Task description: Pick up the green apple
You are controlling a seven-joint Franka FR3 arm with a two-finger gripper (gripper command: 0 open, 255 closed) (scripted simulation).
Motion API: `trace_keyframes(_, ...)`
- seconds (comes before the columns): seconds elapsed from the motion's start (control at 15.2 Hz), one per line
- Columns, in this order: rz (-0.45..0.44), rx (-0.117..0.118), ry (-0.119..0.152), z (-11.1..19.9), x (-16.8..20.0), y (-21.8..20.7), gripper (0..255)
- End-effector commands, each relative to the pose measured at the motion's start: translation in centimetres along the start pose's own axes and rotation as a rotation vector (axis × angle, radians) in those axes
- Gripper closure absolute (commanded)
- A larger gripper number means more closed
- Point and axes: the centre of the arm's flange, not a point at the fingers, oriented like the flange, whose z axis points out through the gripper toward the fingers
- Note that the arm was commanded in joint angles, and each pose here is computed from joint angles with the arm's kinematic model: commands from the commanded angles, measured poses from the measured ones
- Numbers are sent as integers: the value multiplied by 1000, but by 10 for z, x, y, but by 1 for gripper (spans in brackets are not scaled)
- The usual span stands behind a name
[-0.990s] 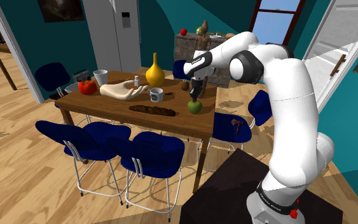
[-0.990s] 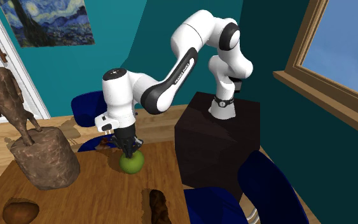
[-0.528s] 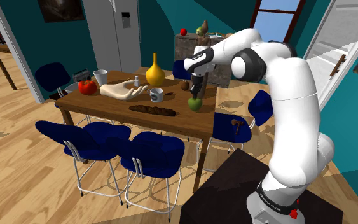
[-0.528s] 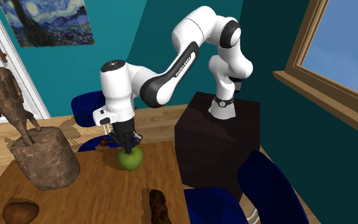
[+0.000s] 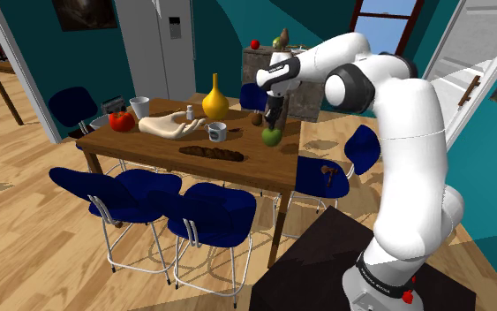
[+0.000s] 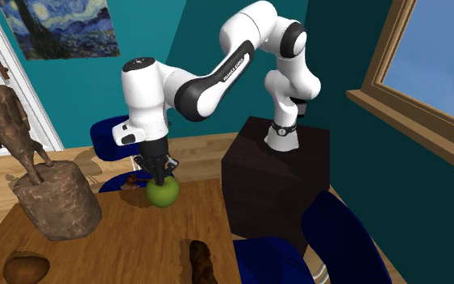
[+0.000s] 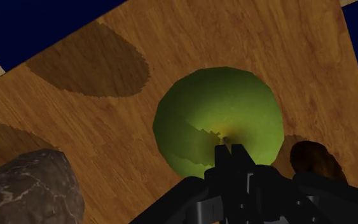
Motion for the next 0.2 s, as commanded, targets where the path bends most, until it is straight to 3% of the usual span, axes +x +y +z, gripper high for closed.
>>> trace_keyframes(0.0,0,0,0,-11,0,1,255)
trace_keyframes(0.13,0,0,0,-12,0,1,255)
